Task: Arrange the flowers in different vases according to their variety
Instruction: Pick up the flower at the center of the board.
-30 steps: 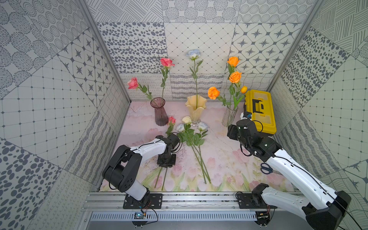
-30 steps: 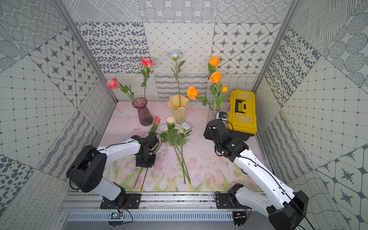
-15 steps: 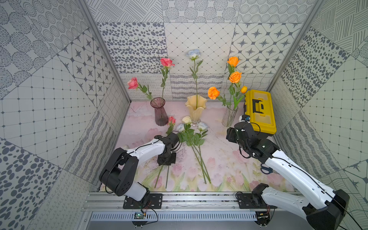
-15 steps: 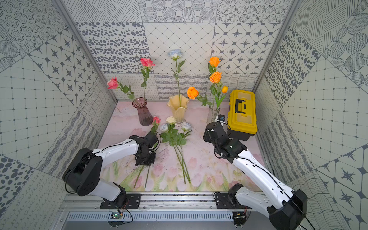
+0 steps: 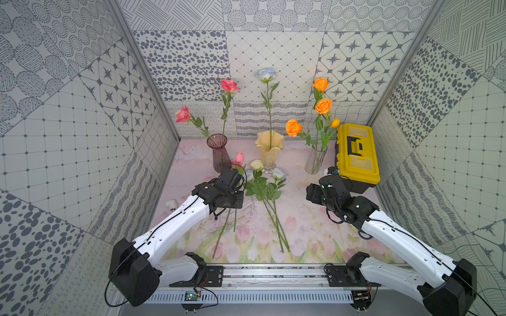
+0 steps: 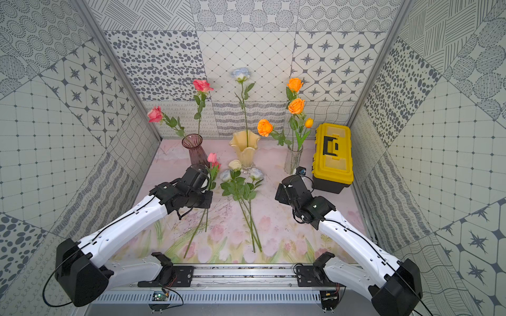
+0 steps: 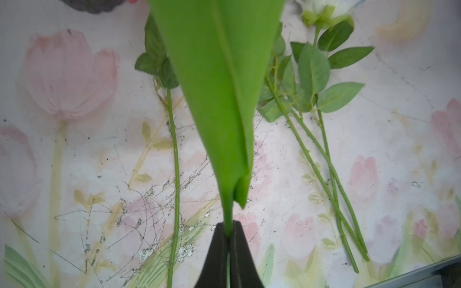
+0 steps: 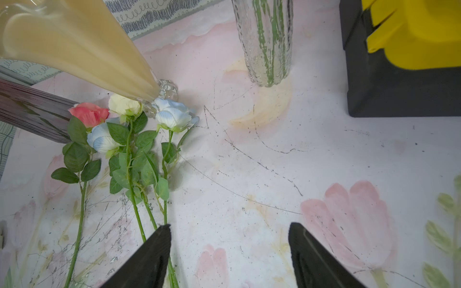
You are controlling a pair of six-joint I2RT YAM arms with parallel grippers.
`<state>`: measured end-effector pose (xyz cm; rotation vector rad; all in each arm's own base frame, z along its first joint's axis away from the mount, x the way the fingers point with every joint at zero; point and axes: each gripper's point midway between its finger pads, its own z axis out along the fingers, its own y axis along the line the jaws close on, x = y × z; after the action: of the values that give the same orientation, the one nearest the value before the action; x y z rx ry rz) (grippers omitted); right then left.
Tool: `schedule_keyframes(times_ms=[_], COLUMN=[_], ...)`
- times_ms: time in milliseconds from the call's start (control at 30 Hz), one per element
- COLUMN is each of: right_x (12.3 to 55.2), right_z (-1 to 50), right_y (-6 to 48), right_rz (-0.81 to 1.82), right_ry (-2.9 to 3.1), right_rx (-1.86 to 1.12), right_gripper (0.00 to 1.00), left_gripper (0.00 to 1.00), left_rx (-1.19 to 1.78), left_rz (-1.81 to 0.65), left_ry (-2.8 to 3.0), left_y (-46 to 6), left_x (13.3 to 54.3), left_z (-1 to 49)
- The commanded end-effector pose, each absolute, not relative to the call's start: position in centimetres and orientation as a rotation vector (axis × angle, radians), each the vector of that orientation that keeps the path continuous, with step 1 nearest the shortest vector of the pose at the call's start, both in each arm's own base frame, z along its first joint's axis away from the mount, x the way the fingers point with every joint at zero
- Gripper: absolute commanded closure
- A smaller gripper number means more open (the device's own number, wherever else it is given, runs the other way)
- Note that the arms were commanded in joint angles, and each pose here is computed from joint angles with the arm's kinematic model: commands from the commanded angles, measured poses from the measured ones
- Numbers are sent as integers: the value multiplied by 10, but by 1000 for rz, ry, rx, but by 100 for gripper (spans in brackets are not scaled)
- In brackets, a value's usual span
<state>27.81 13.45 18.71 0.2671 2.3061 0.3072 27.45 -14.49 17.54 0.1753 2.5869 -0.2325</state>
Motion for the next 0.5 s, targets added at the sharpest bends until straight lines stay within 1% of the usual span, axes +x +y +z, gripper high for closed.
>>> schedule_keyframes(times_ms=[0,200,333,467], right_x=[280,279,276,273], right_z=[196,192,188,186], right_y=[147,154,155,153], right_rz=[420,468,481,491], right_ry=[2263,2276,2286,2283], right_rx=[276,273,275,295], right_gripper=[17,16,15,15], left_gripper=[100,100,100,100], left_rx=[318,364,306,287], left_rz=[-204,-142,-133,-61], left_ry=[2316,2049,1918,1775], left_y=[-152,-154,-140,-126], left_x=[304,348,385,415], left_z=[242,324,374,420])
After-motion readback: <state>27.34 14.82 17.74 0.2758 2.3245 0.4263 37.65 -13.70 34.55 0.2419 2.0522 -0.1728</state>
